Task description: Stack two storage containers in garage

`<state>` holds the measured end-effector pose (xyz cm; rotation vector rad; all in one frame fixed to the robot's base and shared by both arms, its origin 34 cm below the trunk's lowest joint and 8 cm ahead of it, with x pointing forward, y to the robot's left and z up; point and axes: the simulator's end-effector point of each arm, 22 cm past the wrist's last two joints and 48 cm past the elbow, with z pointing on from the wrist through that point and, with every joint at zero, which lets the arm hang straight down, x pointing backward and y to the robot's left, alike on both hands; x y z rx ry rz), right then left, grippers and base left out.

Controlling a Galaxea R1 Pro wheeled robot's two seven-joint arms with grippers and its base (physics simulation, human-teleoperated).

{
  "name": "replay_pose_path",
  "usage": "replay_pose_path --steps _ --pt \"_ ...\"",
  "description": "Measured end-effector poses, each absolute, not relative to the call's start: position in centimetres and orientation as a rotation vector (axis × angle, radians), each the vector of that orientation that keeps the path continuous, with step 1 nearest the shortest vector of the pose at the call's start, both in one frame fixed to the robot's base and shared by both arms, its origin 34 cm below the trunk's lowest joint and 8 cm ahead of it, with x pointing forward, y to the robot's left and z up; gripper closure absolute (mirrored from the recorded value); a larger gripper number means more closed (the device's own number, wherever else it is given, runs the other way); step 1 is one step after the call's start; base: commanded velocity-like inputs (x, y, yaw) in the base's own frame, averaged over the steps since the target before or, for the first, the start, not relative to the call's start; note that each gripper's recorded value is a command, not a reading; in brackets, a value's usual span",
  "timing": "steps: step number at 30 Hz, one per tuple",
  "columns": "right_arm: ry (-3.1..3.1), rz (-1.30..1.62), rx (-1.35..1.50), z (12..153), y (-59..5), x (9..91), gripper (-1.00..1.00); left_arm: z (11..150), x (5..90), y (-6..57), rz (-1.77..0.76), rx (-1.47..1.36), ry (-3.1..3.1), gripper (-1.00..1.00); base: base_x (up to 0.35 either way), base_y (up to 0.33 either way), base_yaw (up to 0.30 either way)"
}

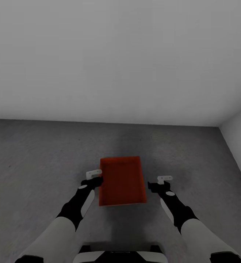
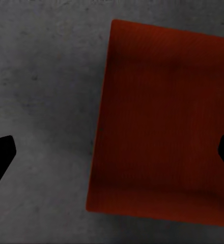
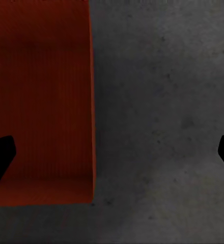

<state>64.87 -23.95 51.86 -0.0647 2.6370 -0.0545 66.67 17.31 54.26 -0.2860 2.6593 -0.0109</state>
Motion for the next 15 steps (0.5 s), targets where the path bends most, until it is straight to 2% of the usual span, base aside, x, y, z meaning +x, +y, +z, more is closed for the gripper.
replay_pose_path --steps 15 --pt "2.637 -0.054 -0.064 53.7 -24.0 64.6 -1.00 56.1 66.4 17.4 -0.010 -0.285 2.659 -1.00 0.000 0.000 0.000"
